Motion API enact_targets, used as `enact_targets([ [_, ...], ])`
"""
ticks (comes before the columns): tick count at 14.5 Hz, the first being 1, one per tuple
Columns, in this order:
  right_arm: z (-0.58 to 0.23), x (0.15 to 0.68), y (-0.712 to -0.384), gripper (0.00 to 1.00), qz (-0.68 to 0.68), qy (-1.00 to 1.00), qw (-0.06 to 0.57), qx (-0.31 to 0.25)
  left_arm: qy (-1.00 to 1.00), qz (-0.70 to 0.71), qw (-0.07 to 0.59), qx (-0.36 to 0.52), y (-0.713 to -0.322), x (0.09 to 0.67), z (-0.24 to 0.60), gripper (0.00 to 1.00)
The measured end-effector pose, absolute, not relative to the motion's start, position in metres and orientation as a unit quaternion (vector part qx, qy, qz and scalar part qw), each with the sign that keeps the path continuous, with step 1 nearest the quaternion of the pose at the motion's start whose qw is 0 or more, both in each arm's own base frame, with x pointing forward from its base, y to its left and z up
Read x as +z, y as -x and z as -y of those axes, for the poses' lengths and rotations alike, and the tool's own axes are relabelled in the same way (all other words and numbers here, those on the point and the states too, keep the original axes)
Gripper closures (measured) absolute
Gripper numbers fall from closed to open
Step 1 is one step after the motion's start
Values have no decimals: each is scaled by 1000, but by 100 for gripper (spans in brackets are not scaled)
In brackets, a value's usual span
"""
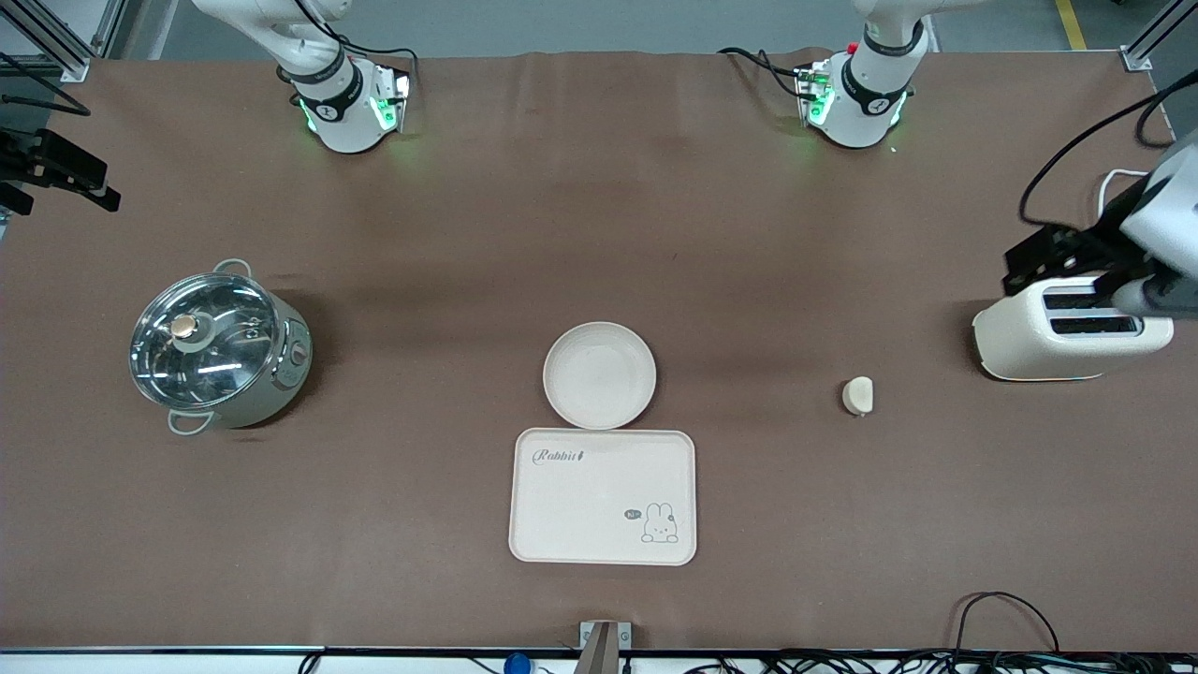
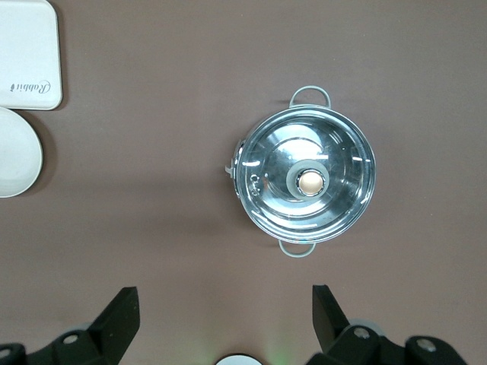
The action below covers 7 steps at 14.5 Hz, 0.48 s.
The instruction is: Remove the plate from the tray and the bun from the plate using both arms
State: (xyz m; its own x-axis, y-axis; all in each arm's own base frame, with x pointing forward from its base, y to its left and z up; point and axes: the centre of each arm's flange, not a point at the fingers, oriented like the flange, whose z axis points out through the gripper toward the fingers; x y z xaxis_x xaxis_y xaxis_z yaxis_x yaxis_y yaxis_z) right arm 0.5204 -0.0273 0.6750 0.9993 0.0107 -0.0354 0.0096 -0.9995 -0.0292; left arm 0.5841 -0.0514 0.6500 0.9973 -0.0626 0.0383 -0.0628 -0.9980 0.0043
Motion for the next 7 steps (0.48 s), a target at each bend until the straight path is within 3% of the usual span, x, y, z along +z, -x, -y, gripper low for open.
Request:
enact_targets([
  [7,45,673,-516,0,-13,999,16,31,-998,48,7,33,-542,631,52,0],
])
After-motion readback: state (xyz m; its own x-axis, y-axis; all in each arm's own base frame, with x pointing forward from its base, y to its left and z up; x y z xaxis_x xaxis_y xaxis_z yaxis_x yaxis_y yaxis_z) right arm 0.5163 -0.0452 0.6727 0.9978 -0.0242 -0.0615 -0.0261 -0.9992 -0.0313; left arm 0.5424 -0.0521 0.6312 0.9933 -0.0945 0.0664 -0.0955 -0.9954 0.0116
